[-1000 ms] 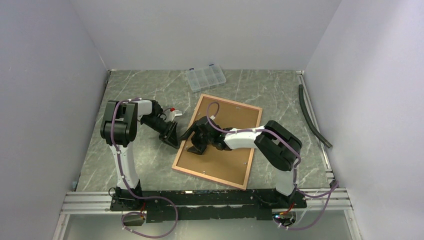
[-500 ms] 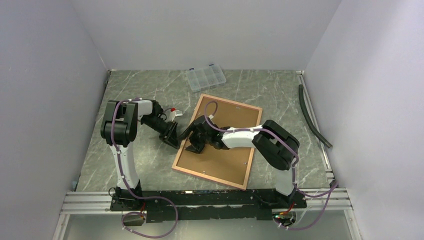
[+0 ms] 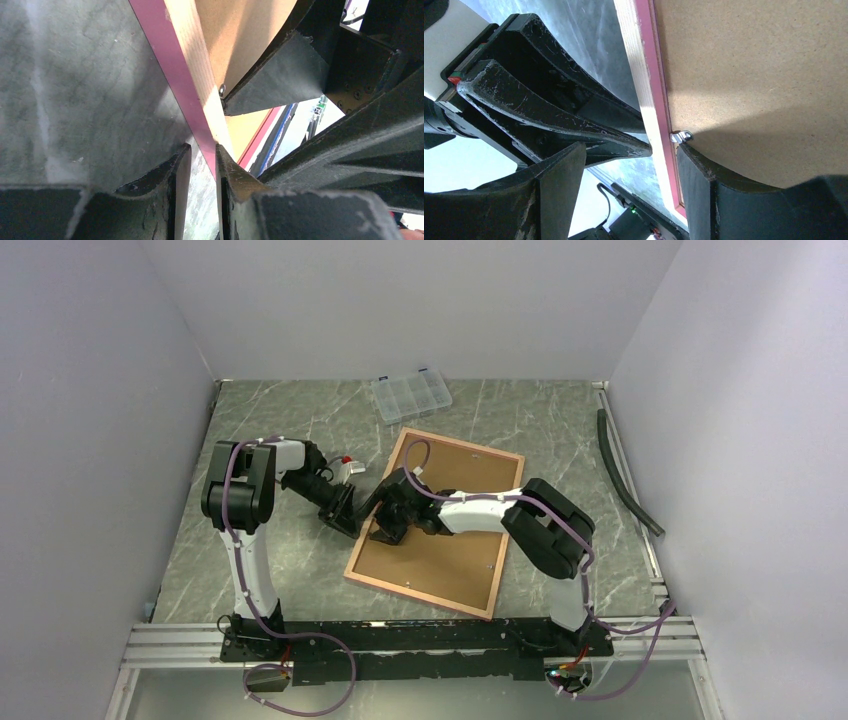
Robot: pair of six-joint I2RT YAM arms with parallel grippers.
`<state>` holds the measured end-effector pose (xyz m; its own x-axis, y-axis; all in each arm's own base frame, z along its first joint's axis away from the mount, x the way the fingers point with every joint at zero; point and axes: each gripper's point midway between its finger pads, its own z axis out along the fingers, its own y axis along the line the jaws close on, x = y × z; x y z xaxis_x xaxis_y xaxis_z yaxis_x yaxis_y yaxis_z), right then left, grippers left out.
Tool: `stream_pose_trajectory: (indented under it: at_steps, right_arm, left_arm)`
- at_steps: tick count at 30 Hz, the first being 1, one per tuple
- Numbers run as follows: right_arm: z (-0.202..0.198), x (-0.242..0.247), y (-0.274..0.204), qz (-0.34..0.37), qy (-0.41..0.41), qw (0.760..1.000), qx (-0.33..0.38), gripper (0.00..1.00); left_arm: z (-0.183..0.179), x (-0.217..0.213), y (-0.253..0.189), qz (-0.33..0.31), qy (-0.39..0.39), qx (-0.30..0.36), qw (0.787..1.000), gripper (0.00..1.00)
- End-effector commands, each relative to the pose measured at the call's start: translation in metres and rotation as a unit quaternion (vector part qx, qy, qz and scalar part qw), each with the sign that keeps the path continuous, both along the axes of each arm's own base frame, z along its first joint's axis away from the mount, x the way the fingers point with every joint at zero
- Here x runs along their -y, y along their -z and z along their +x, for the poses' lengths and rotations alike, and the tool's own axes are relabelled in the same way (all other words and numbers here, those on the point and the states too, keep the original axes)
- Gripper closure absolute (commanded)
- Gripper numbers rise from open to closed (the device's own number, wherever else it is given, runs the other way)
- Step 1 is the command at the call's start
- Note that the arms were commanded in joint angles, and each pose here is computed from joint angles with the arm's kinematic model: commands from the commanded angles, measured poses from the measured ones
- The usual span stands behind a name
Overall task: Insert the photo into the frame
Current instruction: Install the photo frame at the center of the board.
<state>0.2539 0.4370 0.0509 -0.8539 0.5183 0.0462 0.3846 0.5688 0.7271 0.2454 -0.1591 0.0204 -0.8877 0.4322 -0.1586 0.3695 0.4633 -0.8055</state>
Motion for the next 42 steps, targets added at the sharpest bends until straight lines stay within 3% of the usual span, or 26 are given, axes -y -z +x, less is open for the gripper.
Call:
stream_pose_trajectory:
  at_steps: [1,16,23,28,34,38,42]
  right_arm:
    - [0.016,0.001,-0.005,-0.018,0.013,0.999,0.039,0.29]
    - [0.023,-0.007,-0.023,0.002,0.004,0.997,0.071,0.3]
    - [0.018,-0.008,-0.071,0.073,-0.057,0.99,0.109,0.22]
    - [0.023,0.021,-0.092,0.068,-0.084,0.985,0.134,0.15]
    - [0.068,0.071,-0.086,-0.01,-0.083,0.982,0.168,0.12]
    - [0.106,0.103,-0.073,-0.058,-0.076,0.978,0.185,0.12]
    - [0.138,0.119,-0.065,-0.057,-0.077,0.976,0.194,0.13]
  left_arm:
    - [-0.003,0.003,-0.003,-0.014,0.012,0.01,1.0,0.71]
    - [0.0,0.001,-0.006,-0.01,0.01,0.015,1.0,0.7]
    - [0.02,-0.015,-0.025,-0.011,-0.012,0.034,0.999,0.69]
    - [0.049,-0.02,-0.038,-0.009,-0.043,0.054,0.998,0.63]
    - [0.09,-0.002,-0.038,-0.015,-0.076,0.06,0.995,0.56]
    - [0.107,0.018,-0.041,-0.03,-0.079,0.059,0.995,0.44]
    - [0.128,0.034,-0.038,-0.026,-0.082,0.074,0.994,0.42]
